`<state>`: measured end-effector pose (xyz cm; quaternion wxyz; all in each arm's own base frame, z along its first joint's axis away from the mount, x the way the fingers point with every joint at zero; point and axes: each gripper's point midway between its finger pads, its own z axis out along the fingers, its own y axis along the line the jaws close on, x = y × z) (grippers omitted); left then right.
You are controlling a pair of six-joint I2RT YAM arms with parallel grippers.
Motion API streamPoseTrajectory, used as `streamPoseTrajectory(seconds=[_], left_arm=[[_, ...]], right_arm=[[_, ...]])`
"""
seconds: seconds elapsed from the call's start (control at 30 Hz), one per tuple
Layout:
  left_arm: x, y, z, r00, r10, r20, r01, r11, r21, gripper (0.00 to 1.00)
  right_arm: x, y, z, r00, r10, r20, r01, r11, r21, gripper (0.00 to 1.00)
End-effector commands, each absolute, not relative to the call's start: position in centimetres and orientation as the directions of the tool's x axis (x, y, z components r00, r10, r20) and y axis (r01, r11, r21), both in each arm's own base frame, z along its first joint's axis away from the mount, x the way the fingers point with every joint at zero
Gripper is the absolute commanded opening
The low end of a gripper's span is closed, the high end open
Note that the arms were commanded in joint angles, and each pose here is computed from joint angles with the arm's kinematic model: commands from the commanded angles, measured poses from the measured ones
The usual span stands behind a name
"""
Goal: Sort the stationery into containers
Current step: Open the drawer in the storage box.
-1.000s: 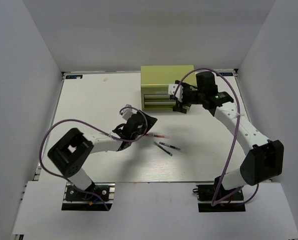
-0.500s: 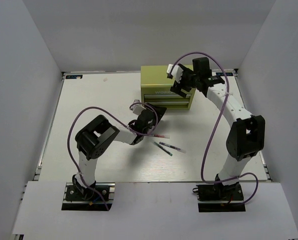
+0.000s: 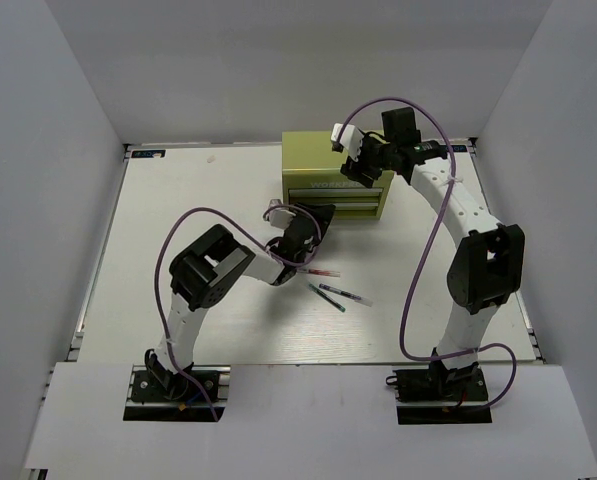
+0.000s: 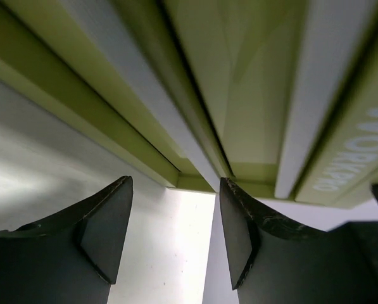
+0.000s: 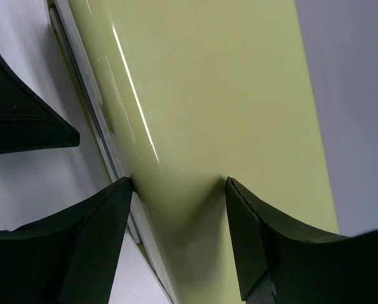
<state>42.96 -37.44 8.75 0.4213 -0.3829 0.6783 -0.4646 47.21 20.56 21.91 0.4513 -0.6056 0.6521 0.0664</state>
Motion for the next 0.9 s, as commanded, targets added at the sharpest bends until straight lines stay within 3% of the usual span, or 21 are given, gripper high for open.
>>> streamPoseTrajectory(seconds=[0.0, 0.63, 0.87], left_arm=[[44.3, -37.2, 10.9, -0.285, -0.946, -0.156, -0.111, 0.195, -0.975, 0.67], [46.2, -37.5, 11.6, -0.212, -0.971, -0.106, -0.083, 0.126, -0.989, 0.66], [46.6, -37.7, 9.6, -0.205, -0.972, -0.116, -0.121, 0.143, -0.982, 0.58]], right_arm=[[47.4, 20.1, 21.9, 0.118, -0.73, -0.673, -0.859, 0.265, -0.438, 0.65], [47.0, 19.6, 20.6, 0.081, -0.744, -0.664, -0.878, 0.262, -0.401, 0.58], [46.8, 19.7, 20.5, 0.071, -0.742, -0.666, -0.886, 0.26, -0.384, 0.55]])
